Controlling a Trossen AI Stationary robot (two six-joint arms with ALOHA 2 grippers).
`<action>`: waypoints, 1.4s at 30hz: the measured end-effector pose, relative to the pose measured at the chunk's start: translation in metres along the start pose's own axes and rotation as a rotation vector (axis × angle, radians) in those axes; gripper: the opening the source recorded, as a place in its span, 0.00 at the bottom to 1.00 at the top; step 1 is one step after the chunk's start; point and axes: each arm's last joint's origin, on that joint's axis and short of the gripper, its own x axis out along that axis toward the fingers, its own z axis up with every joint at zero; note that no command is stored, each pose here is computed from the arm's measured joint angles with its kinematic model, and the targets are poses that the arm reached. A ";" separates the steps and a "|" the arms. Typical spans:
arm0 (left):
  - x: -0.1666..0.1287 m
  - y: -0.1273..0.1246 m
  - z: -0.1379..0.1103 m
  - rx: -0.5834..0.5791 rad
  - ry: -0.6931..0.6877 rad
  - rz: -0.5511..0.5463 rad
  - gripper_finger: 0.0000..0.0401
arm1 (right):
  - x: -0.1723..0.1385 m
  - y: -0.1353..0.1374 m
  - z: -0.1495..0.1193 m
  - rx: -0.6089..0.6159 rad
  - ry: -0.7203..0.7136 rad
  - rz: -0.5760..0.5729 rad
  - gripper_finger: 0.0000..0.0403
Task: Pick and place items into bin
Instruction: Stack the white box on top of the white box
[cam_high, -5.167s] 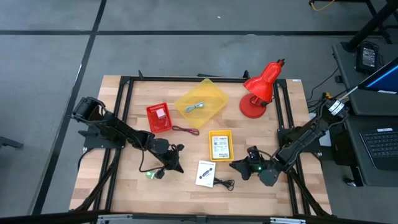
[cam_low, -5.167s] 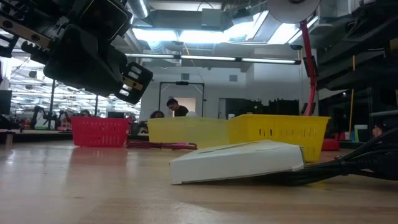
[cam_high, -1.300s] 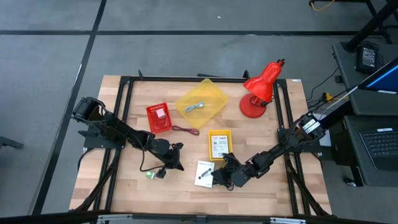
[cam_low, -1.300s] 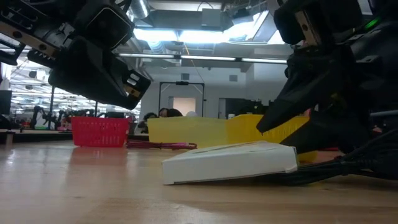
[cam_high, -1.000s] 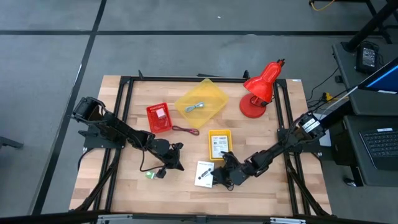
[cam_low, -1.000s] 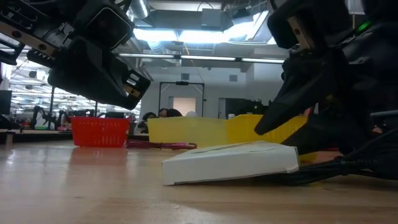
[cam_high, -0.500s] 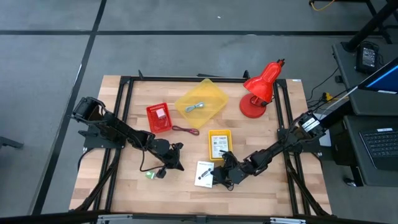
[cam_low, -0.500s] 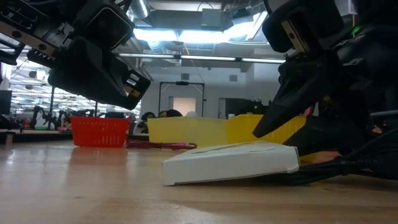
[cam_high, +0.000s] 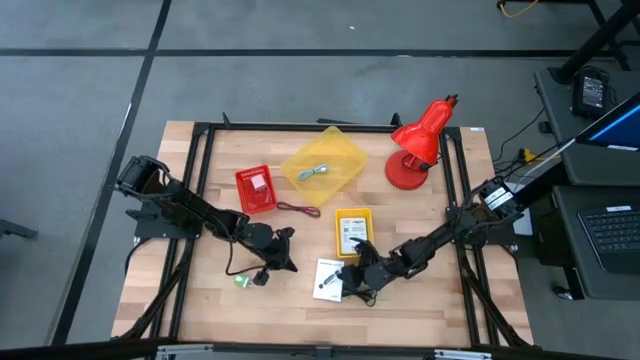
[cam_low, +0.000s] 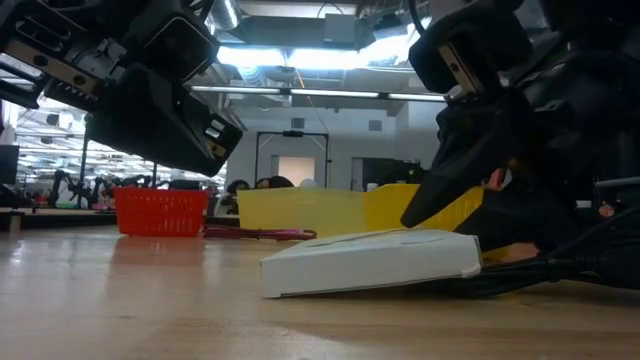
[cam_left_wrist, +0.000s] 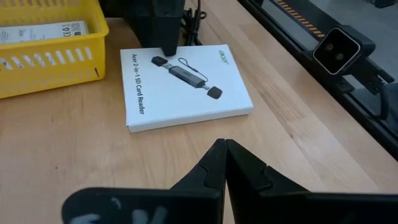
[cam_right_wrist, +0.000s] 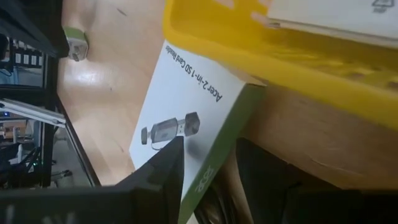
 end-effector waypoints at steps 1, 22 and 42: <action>0.000 0.000 0.000 0.000 0.000 0.000 0.01 | 0.000 0.000 0.001 0.001 0.001 -0.002 0.33; 0.000 0.000 -0.001 -0.001 0.006 0.002 0.01 | 0.008 -0.001 0.004 -0.033 0.005 0.014 0.33; 0.000 0.000 -0.001 0.001 0.006 0.002 0.01 | 0.008 -0.001 0.003 -0.079 0.014 0.018 0.00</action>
